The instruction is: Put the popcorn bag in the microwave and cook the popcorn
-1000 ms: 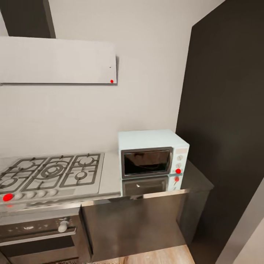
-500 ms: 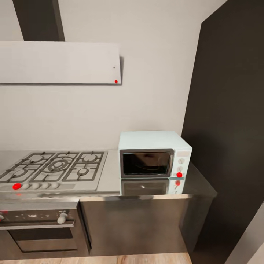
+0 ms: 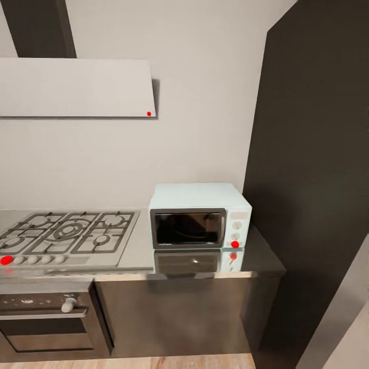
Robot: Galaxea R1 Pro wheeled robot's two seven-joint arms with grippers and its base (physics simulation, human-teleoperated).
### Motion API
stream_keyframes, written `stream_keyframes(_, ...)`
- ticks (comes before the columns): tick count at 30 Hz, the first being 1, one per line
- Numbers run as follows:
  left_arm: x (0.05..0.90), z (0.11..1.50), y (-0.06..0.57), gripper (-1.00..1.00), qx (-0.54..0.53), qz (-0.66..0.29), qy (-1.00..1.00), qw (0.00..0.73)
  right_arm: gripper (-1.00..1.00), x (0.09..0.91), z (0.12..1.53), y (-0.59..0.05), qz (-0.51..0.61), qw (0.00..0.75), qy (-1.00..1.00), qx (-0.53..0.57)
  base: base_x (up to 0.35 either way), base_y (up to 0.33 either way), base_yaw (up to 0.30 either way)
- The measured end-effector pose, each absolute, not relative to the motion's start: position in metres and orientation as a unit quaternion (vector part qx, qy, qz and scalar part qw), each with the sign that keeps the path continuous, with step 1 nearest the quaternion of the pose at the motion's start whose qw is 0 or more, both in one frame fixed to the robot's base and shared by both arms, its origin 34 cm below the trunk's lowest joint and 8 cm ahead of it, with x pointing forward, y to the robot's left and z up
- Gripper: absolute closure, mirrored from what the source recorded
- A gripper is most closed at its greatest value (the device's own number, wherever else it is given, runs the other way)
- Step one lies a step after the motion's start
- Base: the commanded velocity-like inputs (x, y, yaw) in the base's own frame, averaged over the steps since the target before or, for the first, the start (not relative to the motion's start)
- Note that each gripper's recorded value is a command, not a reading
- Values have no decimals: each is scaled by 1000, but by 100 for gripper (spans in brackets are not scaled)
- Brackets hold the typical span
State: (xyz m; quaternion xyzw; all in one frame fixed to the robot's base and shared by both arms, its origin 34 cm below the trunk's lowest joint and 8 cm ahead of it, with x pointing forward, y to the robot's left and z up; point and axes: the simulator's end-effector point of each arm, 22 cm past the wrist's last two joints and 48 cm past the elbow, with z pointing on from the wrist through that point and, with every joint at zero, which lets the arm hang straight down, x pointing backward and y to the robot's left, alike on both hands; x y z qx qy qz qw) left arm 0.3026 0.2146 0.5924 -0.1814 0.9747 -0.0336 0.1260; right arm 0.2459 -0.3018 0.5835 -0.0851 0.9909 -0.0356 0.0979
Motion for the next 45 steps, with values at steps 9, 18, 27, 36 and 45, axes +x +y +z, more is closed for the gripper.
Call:
stream_keyframes(9, 303, 592, 215, -100, -181, -34, 975, 126, -100, 244, 583, -297, -33, 94, 991, -86, 0, -4, 34)
stream_keyframes(18, 303, 592, 215, -100, -182, -33, 975, 126, -100, 245, 583, -302, -36, 96, 991, -85, 0, 0, 149)
stream_keyframes(27, 304, 593, 217, -100, -178, -32, 975, 129, -100, 246, 584, -303, -37, 97, 991, -80, 0, 0, 1)
stream_keyframes(36, 310, 593, 244, -100, -165, -17, 977, 137, -100, 260, 585, -291, -28, 112, 990, -80, 0, 0, 0)
stream_keyframes(45, 311, 593, 245, -100, -164, -20, 977, 137, -100, 450, 665, -299, -67, 261, 962, -53, 0, 0, 0)
